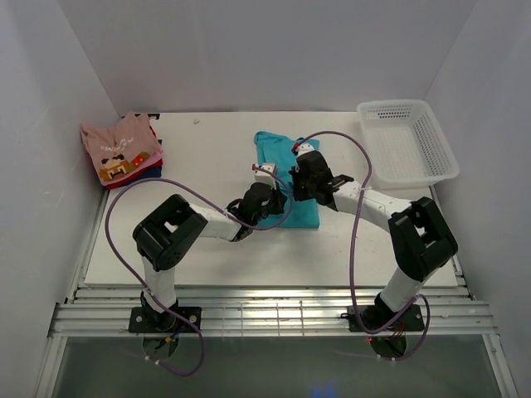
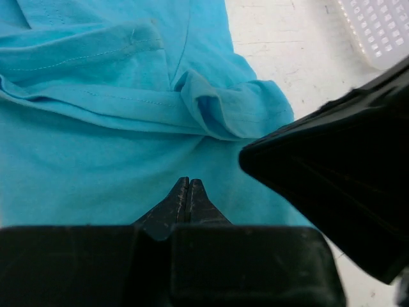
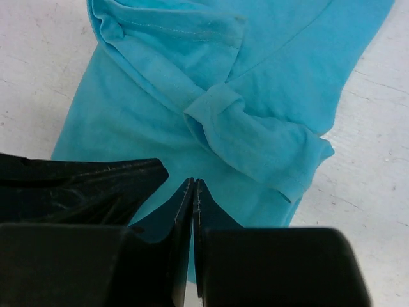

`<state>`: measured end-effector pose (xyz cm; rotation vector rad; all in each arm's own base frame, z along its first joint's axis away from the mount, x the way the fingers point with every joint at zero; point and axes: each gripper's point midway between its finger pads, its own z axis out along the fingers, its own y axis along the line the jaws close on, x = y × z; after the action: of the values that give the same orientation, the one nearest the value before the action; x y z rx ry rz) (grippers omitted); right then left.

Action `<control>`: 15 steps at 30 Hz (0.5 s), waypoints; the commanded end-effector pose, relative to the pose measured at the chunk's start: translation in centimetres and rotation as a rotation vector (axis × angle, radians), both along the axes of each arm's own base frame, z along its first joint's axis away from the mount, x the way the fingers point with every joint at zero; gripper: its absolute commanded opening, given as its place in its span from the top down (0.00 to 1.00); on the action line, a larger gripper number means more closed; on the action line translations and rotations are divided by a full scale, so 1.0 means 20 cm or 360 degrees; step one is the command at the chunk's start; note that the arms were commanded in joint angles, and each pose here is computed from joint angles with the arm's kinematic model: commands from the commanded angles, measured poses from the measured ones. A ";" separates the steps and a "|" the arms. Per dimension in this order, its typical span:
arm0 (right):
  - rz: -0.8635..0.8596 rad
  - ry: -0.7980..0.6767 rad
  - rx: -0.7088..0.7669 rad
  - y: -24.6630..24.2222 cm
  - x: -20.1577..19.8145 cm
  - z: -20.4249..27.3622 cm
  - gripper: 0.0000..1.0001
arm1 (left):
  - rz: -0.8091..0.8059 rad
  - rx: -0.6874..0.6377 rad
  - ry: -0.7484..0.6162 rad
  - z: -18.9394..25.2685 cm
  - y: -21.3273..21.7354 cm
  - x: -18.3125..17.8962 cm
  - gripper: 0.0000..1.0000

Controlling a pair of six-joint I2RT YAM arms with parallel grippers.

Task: Fold and stack the t-shirts
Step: Fold the folded rectangular tshirt in 1/3 of the way

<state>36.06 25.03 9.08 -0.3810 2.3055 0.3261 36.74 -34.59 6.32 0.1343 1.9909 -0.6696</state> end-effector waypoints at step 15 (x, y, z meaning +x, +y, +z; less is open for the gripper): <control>0.0015 0.0048 0.0008 0.11 0.11 -0.13 0.92 | 0.0009 -0.0084 0.0103 -0.09 0.01 -0.09 1.00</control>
<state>36.54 26.20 4.93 -0.4098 2.3898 0.3329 35.47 -34.20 4.90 0.0882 2.0278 -0.6984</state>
